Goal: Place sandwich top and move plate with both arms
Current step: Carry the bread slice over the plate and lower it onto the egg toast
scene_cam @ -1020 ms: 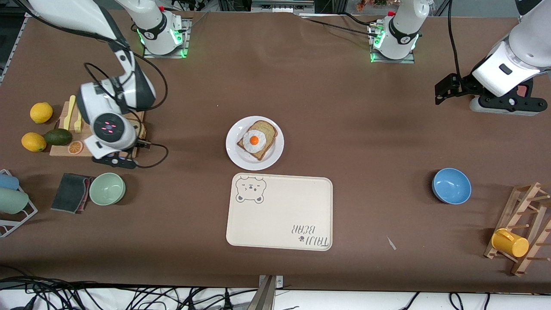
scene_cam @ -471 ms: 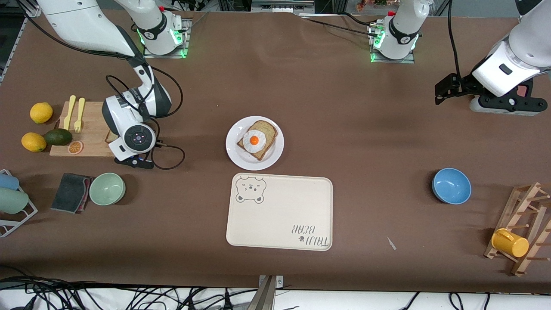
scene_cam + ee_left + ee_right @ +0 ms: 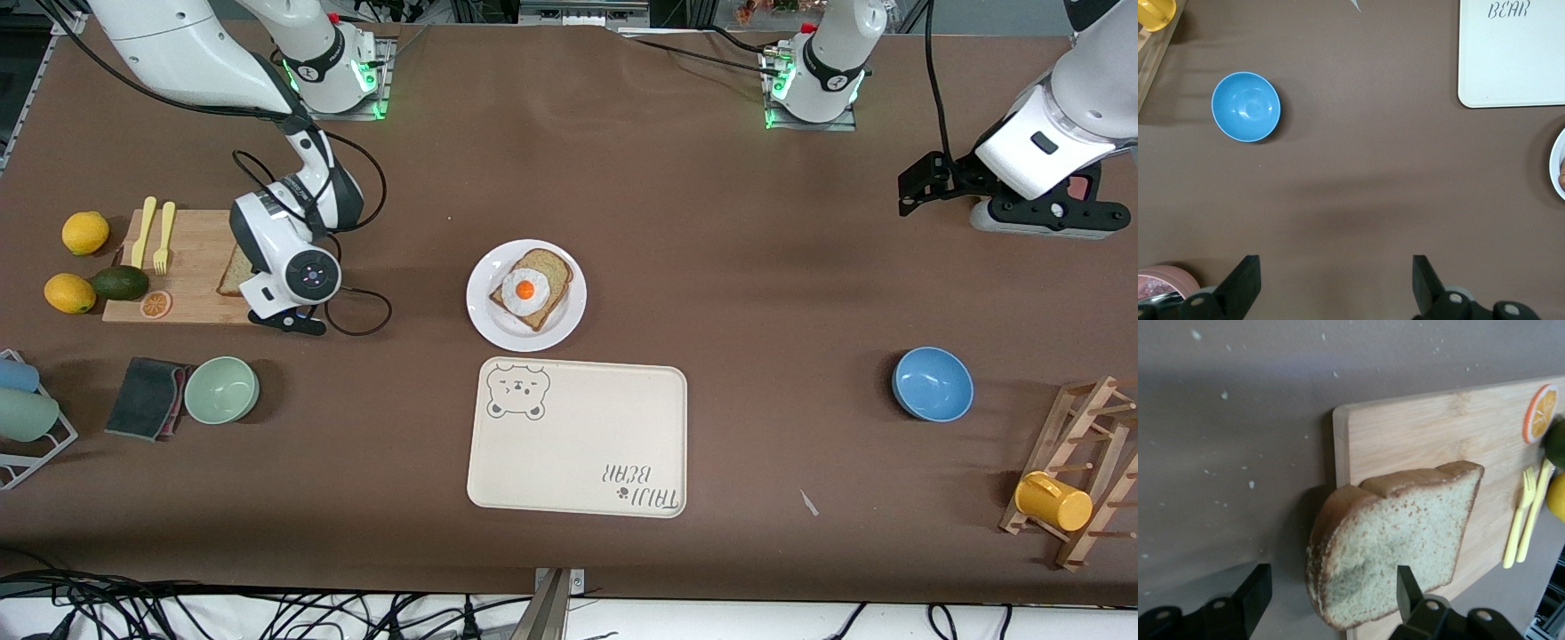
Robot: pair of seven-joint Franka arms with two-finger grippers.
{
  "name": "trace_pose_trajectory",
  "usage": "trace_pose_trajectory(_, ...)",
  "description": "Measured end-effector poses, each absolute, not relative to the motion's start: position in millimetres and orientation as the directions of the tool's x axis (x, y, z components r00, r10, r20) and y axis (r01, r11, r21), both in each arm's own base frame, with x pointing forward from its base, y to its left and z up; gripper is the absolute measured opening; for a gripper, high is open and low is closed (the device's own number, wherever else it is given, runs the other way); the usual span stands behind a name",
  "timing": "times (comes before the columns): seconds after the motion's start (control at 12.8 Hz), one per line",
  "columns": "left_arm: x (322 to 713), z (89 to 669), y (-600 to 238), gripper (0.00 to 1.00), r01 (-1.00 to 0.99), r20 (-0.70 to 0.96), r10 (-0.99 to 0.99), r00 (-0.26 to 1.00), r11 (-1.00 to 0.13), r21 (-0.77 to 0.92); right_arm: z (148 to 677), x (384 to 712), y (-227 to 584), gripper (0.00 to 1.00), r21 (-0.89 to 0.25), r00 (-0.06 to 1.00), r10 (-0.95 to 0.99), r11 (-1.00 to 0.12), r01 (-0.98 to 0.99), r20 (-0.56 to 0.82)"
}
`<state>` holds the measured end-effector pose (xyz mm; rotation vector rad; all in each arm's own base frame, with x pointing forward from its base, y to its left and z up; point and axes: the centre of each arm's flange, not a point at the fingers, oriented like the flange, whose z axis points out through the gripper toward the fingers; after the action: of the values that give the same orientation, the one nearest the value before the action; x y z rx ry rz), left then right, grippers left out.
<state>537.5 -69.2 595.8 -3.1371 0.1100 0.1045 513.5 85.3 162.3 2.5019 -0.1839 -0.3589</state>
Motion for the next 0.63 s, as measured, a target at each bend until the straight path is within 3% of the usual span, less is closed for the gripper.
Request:
trace_pose_trajectory(0.39, 537.5, 595.8, -69.2, 1.00, -0.070, -0.066, -0.070, 0.995, -0.998, 0.002, 156.1, 509.3, 81.3, 0.63, 0.596, 0.953, -0.213, -0.802, -0.044, -0.217)
trace_pose_trajectory(0.63, 537.4, 595.8, -69.2, 1.00, -0.070, -0.066, -0.070, 0.995, -0.998, 0.002, 156.9, 509.7, 81.1, 0.28, 0.598, 0.952, -0.217, -0.800, -0.047, -0.215)
